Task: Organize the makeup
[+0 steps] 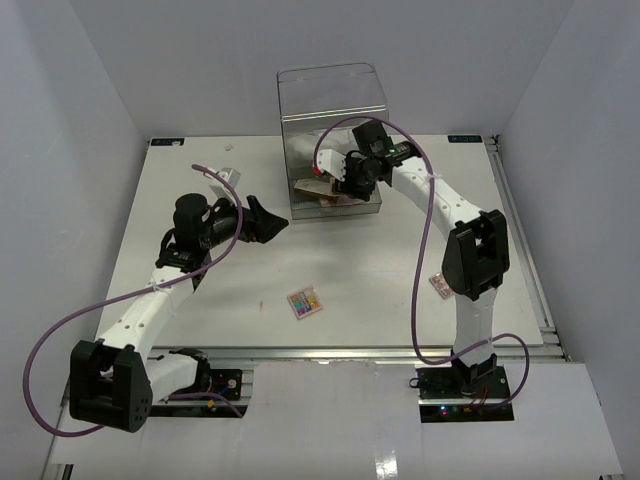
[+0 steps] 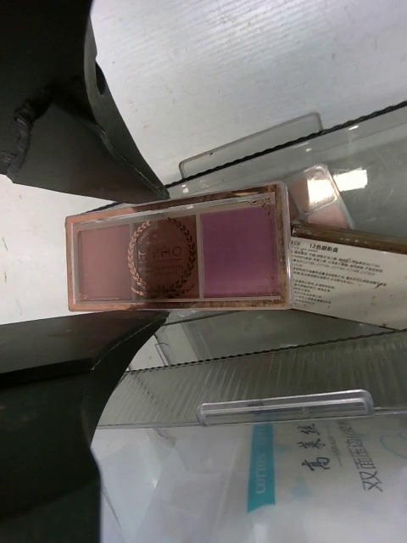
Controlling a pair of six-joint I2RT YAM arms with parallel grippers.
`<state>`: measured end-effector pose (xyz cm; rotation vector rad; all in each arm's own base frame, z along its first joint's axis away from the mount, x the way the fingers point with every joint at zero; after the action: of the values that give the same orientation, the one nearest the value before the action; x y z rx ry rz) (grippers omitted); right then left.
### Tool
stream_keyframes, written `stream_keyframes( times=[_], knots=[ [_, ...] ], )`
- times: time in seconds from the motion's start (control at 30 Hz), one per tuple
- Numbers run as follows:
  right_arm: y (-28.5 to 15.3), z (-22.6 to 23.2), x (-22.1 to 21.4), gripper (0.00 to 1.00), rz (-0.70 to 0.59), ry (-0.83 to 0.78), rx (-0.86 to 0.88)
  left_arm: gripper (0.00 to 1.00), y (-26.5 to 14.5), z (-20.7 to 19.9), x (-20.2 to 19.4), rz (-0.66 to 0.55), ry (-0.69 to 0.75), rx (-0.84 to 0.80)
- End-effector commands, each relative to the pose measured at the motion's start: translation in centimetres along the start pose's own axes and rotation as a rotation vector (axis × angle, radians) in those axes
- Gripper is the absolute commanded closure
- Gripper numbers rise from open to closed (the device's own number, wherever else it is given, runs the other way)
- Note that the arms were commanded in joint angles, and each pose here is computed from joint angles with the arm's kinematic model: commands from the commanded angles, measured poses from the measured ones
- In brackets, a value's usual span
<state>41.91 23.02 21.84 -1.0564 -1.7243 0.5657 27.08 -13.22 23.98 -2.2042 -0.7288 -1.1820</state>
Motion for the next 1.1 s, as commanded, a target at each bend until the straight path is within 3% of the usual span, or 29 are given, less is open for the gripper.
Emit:
stream_keyframes(
  times=[0.0,0.37,0.67,0.87,1.07],
  knots=[
    [-0.2,-2.2,1.1,0.59,-0.026,-0.007,-0.101,0.02,-0.6,-0.4,0.7,-0.026,0.033,-0.009],
    [1.9,-2.6,-1.1,0.37,0.037,0.029,-0.117,0.02,-0.6,-0.3,0.6,-0.026,0.036,-0.003],
    [-1.5,-2.7,-1.5,0.31,-0.014,0.067,-0.146,0.02,-0.5,-0.3,0.6,-0.022,0.035,-0.009],
    [-6.2,0.6,0.4,0.30,-0.186,0.085,-0.062,0.02,-0.2,-0.5,0.1,0.003,0.032,-0.057],
    [-11.0,7.9,1.3,0.29,-0.474,0.119,0.222,0.06,0.6,-0.9,-1.3,0.089,-0.015,-0.126]
  ],
)
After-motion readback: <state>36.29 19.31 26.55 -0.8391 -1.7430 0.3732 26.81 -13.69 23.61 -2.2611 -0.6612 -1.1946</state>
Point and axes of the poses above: each gripper's point midway between its finger pads, its own y axis out along the fingers, its own z axis along the line the jaws close on, x = y × z, the point moved 7 cm from there along -y, back along the fingers, and after that the axes turned 2 degrees about y, right-handed, at the moved point
